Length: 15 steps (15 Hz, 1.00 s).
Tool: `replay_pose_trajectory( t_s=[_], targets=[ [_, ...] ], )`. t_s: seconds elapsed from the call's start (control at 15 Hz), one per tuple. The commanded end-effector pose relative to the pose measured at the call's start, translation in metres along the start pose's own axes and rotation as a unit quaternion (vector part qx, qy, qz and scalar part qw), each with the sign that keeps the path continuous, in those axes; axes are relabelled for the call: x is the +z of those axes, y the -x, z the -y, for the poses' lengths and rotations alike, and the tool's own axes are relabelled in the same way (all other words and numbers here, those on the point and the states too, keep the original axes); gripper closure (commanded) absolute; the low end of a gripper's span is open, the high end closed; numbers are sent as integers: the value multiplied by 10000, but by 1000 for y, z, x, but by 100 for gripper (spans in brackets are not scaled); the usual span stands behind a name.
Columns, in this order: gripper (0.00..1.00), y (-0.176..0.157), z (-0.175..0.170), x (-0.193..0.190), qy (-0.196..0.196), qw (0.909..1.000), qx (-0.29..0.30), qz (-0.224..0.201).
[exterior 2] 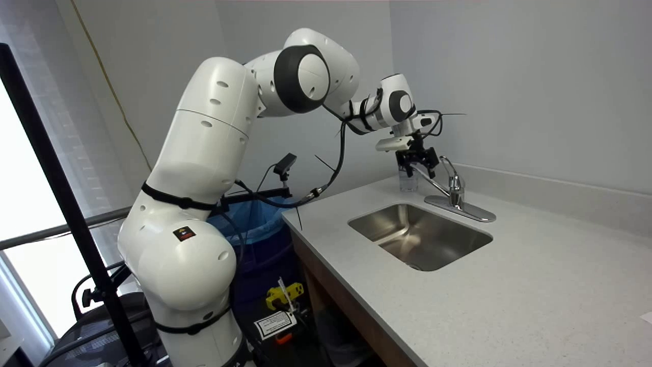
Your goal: Open the tap nozzle to the left then push the tap handle down
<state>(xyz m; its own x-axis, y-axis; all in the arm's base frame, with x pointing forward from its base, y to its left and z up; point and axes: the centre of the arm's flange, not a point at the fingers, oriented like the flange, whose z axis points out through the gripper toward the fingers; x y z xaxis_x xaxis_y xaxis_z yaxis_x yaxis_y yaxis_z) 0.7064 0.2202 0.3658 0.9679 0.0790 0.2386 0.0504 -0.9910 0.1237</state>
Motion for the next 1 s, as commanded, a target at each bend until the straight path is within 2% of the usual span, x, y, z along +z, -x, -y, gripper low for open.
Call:
replay_pose_trajectory(
  t_s=[0.0, 0.6, 0.93],
  targets=[
    [0, -7, -15, -3, -11, 9999, -53, -131],
    [0, 32, -35, -4, -104, 9998, -165, 99],
    [0, 51, -45, -26, -252, 9991, -337, -51]
  ],
)
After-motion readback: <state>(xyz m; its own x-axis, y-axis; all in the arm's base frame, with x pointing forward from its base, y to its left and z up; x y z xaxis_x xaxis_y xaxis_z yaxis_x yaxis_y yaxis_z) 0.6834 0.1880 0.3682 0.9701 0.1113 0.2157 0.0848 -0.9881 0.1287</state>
